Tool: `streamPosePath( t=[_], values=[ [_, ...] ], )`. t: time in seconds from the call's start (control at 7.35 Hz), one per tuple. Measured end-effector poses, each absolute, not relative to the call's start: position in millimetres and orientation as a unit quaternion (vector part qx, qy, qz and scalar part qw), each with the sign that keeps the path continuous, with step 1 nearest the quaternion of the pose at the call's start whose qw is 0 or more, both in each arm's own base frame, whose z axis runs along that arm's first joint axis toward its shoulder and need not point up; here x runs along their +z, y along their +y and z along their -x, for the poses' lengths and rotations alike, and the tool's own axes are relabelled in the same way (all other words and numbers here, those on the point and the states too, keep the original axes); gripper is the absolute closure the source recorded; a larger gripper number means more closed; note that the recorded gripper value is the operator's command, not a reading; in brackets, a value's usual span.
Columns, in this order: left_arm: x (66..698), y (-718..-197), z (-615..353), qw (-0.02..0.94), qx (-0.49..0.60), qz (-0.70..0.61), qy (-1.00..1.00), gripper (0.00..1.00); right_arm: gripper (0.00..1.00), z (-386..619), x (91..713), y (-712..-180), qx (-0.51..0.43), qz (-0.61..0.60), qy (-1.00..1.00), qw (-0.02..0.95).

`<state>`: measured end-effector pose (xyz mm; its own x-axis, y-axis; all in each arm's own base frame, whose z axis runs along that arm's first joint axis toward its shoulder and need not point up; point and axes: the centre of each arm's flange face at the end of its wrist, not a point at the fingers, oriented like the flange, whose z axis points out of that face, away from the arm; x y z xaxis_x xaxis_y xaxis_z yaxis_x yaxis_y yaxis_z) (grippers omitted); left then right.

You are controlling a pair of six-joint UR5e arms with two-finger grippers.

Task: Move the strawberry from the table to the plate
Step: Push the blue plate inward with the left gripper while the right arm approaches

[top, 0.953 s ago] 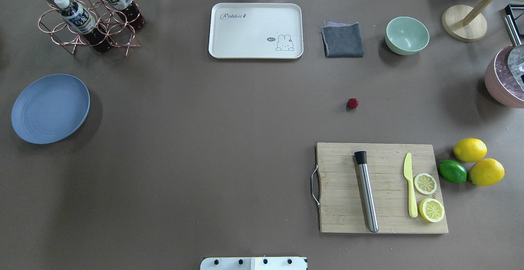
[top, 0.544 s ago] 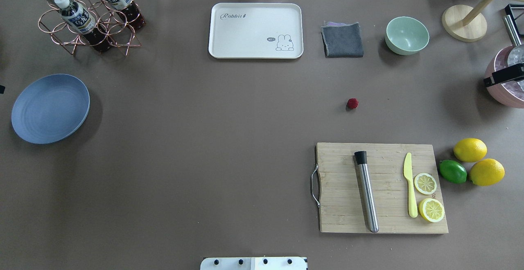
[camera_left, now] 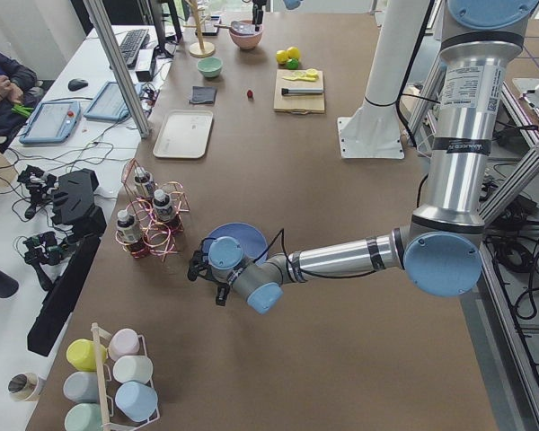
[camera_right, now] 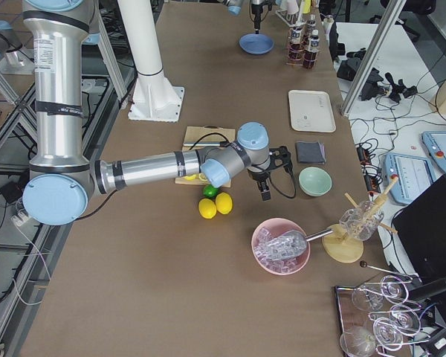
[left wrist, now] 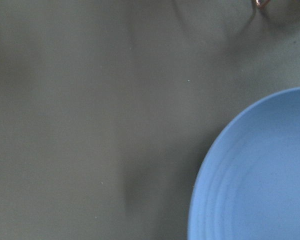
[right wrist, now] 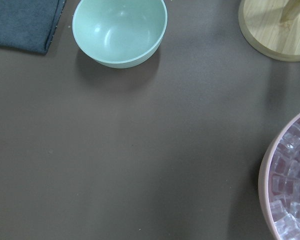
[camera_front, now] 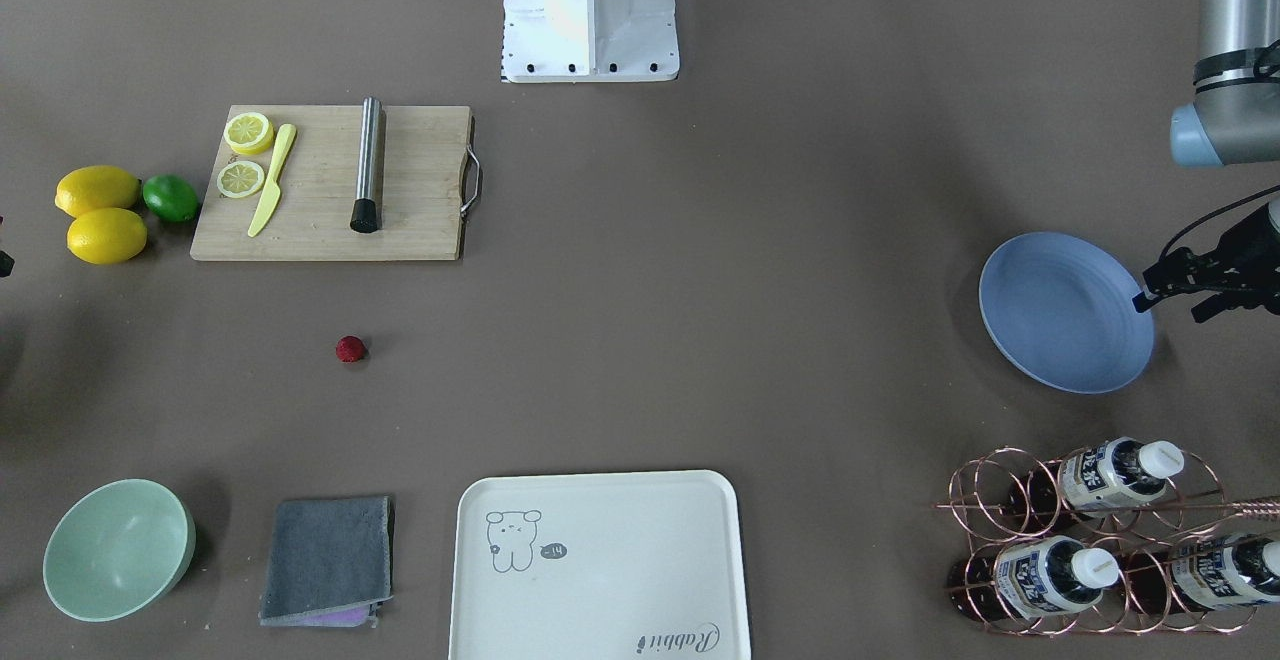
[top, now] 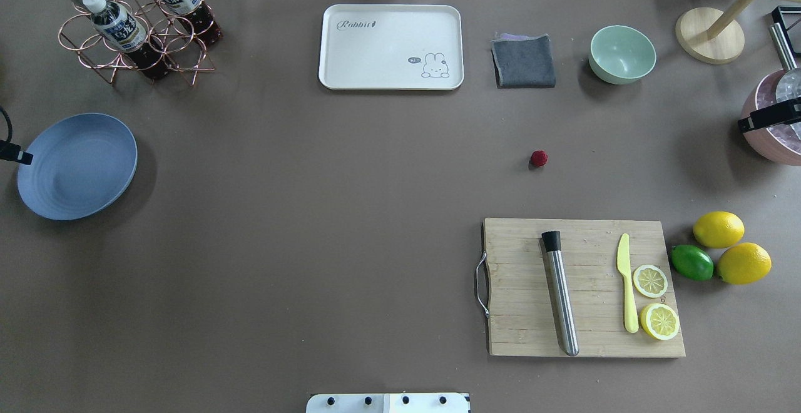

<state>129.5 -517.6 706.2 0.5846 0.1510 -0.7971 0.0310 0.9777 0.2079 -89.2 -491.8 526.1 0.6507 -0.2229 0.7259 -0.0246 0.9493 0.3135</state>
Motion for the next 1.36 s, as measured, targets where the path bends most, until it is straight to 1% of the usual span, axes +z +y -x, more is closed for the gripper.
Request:
streamPosePath(
  t=[0.14,0.27,0.41,0.54,0.68,1.09,1.36],
  values=[
    [706.0,-516.7,-133.0,0.884,0.038,-0.101,0.456,0.3,0.01,89.2,526.8,-491.7,-0.055,-0.149,-0.413,0.897],
    [705.3,-515.9,-136.9,0.883,0.042,-0.101,0.457,0.36,0.01,89.0,527.6,-491.7,-0.055,-0.149,-0.413,0.897],
    [705.0,-514.7,-140.9,0.882,0.046,-0.101,0.459,0.5,0.01,88.9,528.2,-491.9,-0.054,-0.149,-0.412,0.897],
    [704.6,-513.8,-144.1,0.881,0.05,-0.101,0.46,0.73,0.01,88.8,528.5,-492.2,-0.054,-0.149,-0.412,0.897],
    [703.6,-513.1,-146.8,0.88,0.053,-0.101,0.461,1.0,0.01,88.8,528.8,-492.5,-0.054,-0.149,-0.412,0.898],
    [688.7,-515.2,-149.7,0.876,0.047,-0.106,0.469,1.0,0.01,89.8,528.7,-493.4,-0.051,-0.147,-0.412,0.898],
    [646.3,-521.2,-152.8,0.865,0.003,-0.107,0.49,1.0,0.01,102.1,524.0,-496.8,-0.037,-0.14,-0.41,0.901]
  ],
)
